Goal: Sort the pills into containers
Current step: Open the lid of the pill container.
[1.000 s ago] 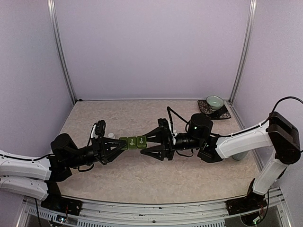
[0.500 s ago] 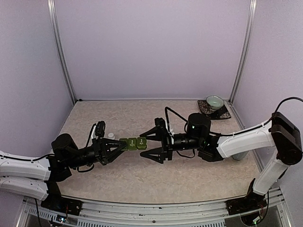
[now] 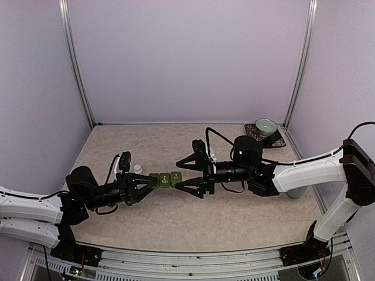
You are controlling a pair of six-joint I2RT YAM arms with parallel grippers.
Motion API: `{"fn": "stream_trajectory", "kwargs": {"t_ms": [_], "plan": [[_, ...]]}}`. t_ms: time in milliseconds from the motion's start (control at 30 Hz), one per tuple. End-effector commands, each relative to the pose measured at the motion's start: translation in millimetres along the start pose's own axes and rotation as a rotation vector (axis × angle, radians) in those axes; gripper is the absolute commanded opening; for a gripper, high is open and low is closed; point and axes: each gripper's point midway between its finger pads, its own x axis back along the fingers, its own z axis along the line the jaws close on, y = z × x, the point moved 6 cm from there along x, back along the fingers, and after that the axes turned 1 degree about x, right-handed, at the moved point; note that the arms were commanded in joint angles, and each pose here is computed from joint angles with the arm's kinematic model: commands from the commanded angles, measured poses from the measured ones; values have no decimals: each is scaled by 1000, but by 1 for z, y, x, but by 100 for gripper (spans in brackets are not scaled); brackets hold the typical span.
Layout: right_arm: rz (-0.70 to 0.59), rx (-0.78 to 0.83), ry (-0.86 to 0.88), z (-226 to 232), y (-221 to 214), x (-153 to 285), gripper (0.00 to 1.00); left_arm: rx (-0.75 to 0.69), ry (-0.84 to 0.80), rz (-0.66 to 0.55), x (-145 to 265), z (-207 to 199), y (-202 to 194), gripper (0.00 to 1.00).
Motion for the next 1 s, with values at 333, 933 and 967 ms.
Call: {"fn": "stream_trajectory", "kwargs": {"t_ms": [333,933,967], "plan": [[3,-119,-30,-23,31,0,81,-48,19,36,-7,-1,-6,24],[173,-195,-132,-49,-7,-10,80,-82,-21,49,-10,-12,-6,24],[178,-200,-130,-50,-8,-11,80,-83,-22,50,-10,-13,-6,24]]}}
